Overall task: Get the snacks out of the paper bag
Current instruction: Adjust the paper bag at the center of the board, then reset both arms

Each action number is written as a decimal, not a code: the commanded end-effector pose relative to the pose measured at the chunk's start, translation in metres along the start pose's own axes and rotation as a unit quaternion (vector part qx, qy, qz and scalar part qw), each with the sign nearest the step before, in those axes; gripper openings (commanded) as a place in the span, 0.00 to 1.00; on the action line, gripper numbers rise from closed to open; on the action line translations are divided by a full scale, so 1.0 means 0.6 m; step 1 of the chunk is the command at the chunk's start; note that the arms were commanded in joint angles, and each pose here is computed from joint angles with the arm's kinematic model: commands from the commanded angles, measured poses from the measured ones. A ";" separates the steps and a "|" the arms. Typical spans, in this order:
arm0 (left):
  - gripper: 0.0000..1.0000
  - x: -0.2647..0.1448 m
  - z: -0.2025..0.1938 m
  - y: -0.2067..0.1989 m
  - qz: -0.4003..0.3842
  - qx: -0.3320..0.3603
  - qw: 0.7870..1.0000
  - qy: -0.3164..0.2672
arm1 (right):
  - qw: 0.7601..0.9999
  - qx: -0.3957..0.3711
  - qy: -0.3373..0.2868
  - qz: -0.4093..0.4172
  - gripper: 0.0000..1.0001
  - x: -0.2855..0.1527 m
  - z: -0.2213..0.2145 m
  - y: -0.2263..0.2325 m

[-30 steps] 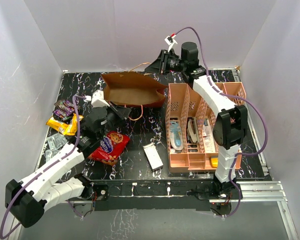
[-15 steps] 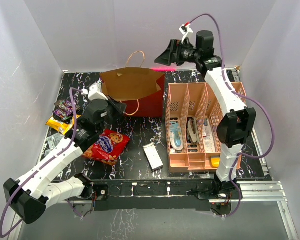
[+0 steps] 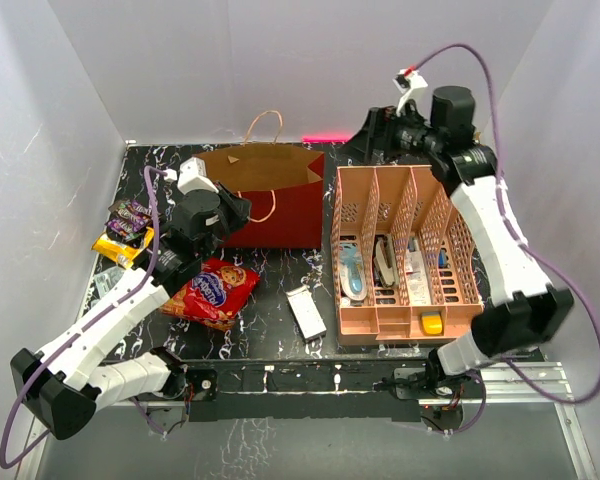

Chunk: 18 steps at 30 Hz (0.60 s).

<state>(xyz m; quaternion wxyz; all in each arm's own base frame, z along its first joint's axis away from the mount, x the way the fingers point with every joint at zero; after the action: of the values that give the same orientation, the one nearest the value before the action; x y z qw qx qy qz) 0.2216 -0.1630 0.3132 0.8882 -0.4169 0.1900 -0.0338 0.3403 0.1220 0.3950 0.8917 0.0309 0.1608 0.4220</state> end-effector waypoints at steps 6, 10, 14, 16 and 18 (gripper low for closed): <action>0.53 -0.024 0.040 -0.023 -0.014 0.044 0.998 -0.038 | 0.961 -0.018 -0.178 -0.209 0.98 -0.162 0.019 0.084; 0.80 -0.048 0.063 -0.026 -0.031 0.105 0.992 -0.056 | 0.953 -0.080 -0.205 -0.207 0.98 -0.234 0.011 0.138; 0.95 -0.076 0.081 -0.009 -0.042 0.127 0.986 -0.101 | 0.937 -0.093 -0.239 -0.237 0.98 -0.287 -0.009 0.173; 0.98 -0.097 0.101 -0.011 -0.054 0.140 0.980 -0.133 | 0.932 -0.084 -0.237 -0.262 0.98 -0.306 -0.017 0.181; 0.98 -0.122 0.128 -0.019 -0.060 0.159 0.970 -0.173 | 0.927 -0.089 -0.240 -0.276 0.98 -0.326 -0.020 0.192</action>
<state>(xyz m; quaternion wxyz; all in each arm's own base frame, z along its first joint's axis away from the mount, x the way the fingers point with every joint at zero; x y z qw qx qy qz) 0.1952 -0.1242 0.3577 0.9408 -0.3211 0.0903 -0.0607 0.1519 0.0585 0.4479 0.9756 0.0157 -0.0700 0.2077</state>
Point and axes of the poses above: each gripper's point midway between its finger pads, its own x axis out along the fingers, its own y axis along the line the jaws close on, z = x × y, the point moved 10 cm from there along -x, back along the fingers, and after that the axes turned 15 degrees about -x, right-handed, at the moved point
